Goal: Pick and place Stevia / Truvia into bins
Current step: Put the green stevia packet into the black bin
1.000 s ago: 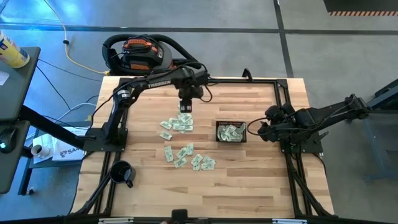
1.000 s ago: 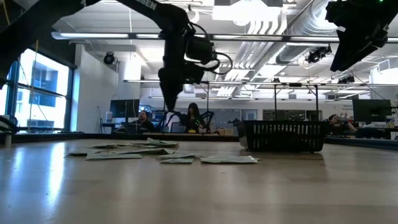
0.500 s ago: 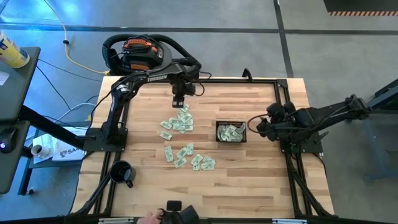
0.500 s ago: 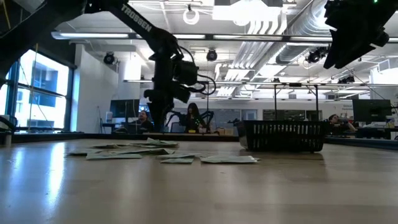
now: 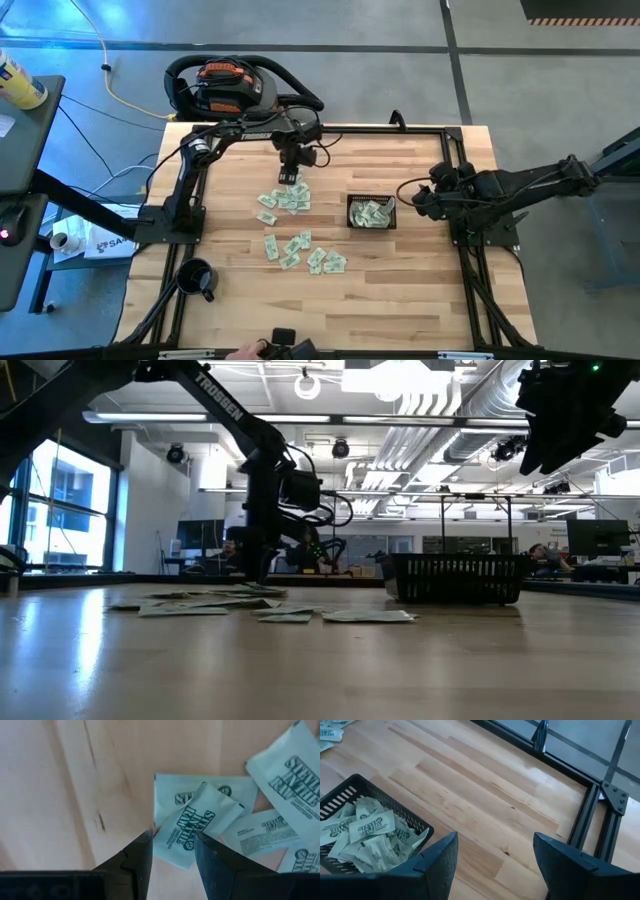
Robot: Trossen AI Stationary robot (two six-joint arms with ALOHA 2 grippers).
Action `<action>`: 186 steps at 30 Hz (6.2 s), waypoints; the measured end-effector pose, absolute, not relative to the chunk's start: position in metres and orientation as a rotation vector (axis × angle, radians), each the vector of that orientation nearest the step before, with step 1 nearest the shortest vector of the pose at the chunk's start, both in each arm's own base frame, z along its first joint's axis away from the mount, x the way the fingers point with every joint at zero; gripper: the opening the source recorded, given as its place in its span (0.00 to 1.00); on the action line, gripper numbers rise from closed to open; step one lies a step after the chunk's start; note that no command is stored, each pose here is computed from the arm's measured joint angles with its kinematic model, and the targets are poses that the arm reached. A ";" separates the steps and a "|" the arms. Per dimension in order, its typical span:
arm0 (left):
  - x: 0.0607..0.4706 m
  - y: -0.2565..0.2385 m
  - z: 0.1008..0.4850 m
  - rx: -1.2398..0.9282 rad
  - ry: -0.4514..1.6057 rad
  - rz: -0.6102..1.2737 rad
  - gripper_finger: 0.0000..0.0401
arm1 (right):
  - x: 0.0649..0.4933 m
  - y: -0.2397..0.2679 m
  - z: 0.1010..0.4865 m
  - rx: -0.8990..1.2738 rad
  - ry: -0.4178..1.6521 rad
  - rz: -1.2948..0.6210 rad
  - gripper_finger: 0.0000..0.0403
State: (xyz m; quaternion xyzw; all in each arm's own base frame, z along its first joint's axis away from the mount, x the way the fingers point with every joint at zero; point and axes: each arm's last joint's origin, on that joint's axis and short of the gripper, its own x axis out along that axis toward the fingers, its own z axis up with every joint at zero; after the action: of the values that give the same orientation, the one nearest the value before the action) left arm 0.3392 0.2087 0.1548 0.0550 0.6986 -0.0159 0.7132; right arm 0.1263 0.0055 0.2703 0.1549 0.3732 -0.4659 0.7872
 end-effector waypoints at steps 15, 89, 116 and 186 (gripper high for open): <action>0.328 0.202 0.149 0.058 1.657 -0.010 0.09 | 0.126 0.005 0.270 0.345 0.794 -1.013 0.62; 0.419 0.123 0.231 -0.150 1.351 0.332 0.60 | 0.129 0.007 0.270 0.326 0.827 -0.965 0.62; 0.375 0.218 0.156 -0.629 1.583 0.516 0.59 | 0.128 0.006 0.271 0.302 0.798 -0.989 0.62; 0.454 0.089 0.248 0.038 1.490 0.169 0.45 | 0.110 0.019 0.268 0.236 0.933 -0.945 0.62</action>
State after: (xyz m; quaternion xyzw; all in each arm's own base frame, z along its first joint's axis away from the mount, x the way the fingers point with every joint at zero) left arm 0.4537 0.0894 0.2476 0.0174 0.6772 0.0770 0.7316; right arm 0.1098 0.0186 0.2677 0.1095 0.4319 -0.4375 0.7811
